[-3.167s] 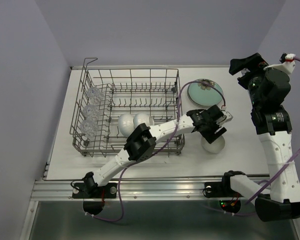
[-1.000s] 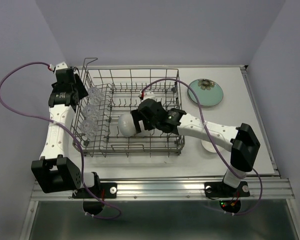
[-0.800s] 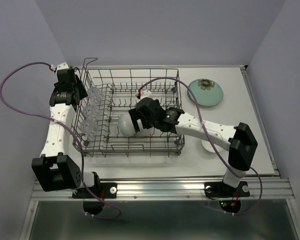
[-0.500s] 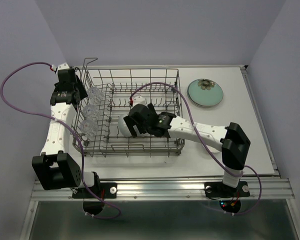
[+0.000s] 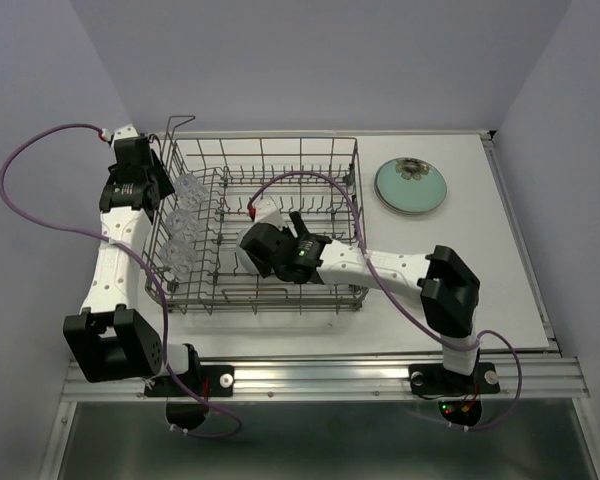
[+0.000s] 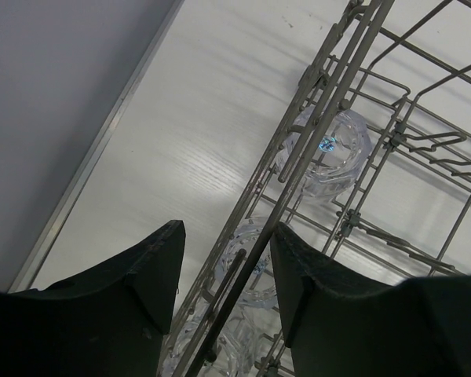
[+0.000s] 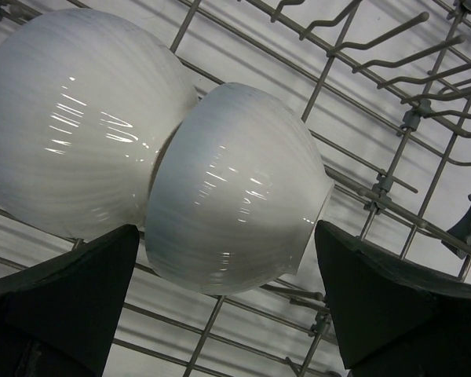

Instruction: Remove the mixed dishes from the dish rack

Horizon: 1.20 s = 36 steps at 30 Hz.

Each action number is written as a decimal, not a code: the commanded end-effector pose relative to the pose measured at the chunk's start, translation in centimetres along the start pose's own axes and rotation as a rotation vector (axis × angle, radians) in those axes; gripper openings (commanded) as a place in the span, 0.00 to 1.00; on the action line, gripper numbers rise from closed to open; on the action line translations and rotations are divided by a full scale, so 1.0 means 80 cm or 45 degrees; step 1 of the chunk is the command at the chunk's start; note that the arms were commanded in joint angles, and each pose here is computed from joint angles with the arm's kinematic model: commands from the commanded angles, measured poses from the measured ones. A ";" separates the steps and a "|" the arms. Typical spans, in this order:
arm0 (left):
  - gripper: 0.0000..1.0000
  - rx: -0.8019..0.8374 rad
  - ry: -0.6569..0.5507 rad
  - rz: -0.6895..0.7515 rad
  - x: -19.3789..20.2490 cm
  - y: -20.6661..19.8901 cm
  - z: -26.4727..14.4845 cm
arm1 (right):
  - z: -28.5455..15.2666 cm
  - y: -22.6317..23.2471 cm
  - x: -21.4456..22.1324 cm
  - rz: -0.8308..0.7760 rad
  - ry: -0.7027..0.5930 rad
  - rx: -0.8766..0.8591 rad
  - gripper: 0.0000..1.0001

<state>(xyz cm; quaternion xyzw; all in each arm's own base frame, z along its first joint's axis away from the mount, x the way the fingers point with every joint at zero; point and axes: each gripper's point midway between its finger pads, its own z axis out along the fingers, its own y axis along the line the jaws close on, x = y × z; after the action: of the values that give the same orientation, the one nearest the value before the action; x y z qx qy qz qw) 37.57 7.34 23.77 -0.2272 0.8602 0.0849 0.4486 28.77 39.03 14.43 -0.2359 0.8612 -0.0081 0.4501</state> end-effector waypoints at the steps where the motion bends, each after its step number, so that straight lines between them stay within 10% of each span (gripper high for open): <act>1: 0.58 0.001 -0.099 -0.018 -0.023 0.007 -0.018 | -0.009 -0.015 -0.029 0.089 -0.089 0.105 0.96; 15: 0.54 0.017 -0.107 -0.021 -0.025 0.004 -0.019 | -0.033 -0.021 -0.050 0.223 -0.146 0.058 0.44; 36: 0.58 0.054 -0.114 -0.030 -0.028 -0.002 -0.023 | -0.081 -0.060 -0.107 0.382 -0.356 0.111 0.14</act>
<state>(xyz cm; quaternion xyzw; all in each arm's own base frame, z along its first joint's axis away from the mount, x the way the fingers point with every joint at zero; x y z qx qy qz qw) 37.72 6.96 24.98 -0.2217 0.8523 0.0718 0.4683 29.34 37.33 22.02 -0.1413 0.8388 0.0226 0.5252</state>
